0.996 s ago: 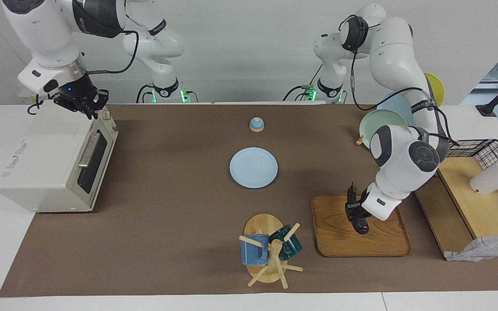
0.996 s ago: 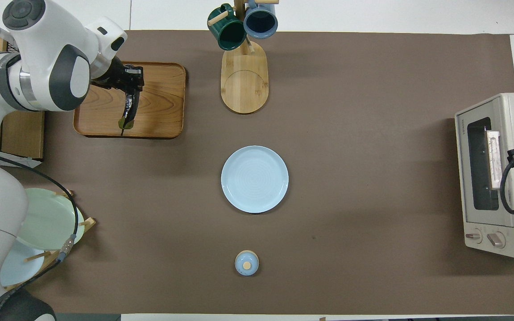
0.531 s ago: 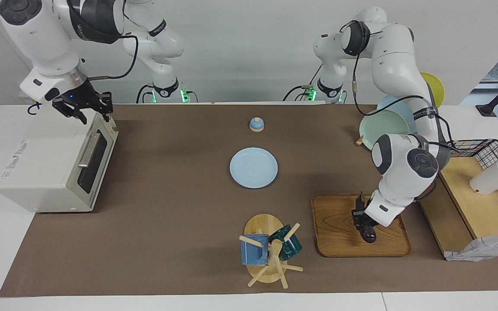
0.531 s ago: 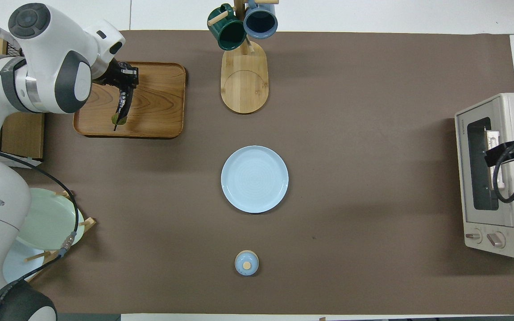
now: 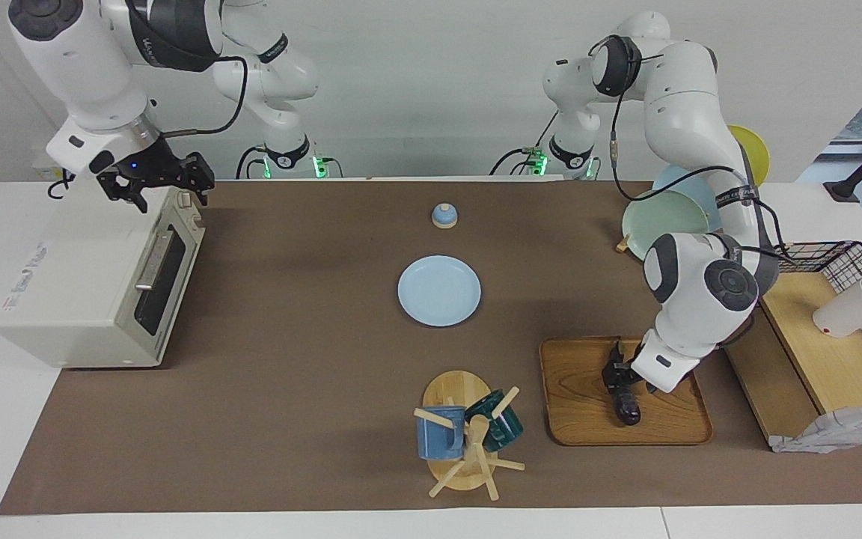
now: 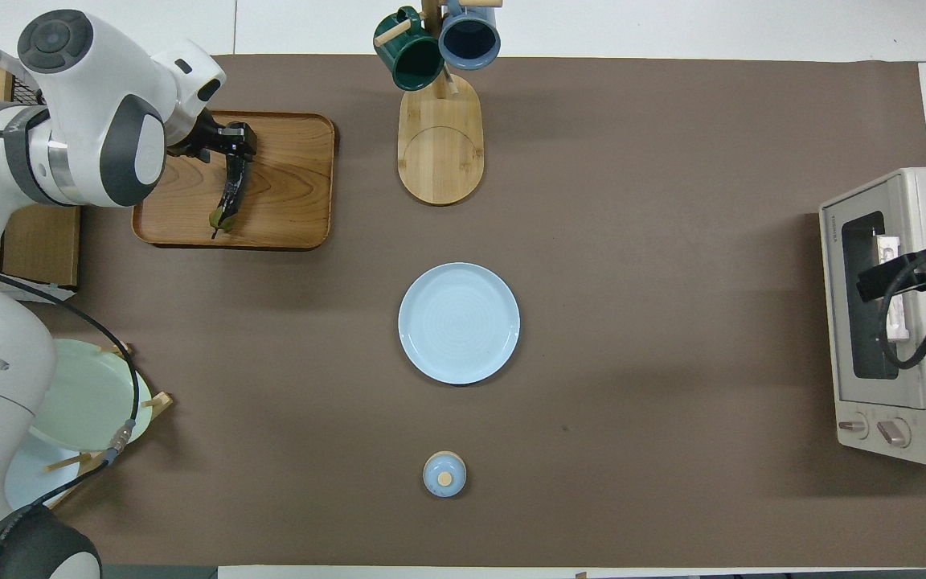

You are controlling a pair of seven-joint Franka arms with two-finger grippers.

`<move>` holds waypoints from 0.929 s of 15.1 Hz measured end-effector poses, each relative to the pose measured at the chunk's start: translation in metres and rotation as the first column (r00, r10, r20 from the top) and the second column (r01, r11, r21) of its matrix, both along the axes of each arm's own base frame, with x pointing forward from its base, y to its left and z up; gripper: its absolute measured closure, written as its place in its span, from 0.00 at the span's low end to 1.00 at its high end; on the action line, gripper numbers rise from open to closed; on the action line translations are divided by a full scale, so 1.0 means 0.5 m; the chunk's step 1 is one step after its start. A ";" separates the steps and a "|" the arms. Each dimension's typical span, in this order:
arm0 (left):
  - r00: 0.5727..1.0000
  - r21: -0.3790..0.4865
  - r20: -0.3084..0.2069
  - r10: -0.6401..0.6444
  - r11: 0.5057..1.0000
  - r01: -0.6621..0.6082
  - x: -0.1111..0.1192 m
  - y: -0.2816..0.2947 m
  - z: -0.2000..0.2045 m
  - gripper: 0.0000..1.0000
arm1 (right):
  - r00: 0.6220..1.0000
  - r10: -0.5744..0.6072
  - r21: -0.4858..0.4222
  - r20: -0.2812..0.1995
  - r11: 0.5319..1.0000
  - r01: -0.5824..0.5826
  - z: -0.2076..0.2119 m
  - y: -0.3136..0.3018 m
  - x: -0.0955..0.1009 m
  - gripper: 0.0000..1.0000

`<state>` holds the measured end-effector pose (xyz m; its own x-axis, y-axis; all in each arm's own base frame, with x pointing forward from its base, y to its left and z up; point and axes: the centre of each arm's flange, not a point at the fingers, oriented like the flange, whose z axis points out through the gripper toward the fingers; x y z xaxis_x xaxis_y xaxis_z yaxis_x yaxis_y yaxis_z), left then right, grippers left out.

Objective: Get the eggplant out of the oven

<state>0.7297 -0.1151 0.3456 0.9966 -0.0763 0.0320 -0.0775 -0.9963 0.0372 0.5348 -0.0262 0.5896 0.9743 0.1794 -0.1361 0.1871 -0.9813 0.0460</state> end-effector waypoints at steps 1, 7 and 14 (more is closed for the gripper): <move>1.000 -0.001 0.009 0.002 1.000 -0.002 0.001 0.002 0.022 0.00 | 1.000 -0.015 0.003 0.000 1.000 0.015 -0.002 0.002 0.001 0.00; 0.993 0.001 0.086 0.079 0.997 -0.079 -0.072 0.042 0.341 0.00 | 0.998 -0.067 0.005 -0.008 0.998 0.067 -0.011 -0.035 0.003 0.00; 0.996 0.053 -0.018 0.089 0.995 -0.088 -0.281 0.065 0.610 0.00 | 0.996 -0.084 0.005 0.023 0.996 0.084 -0.003 -0.052 0.008 0.00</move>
<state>0.5893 -0.0825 0.6507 0.9999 0.0108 0.0096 0.0110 -0.9998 -0.0142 0.5389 -0.0521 0.5884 0.9888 0.0972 -0.1128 0.1028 -0.9937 0.0452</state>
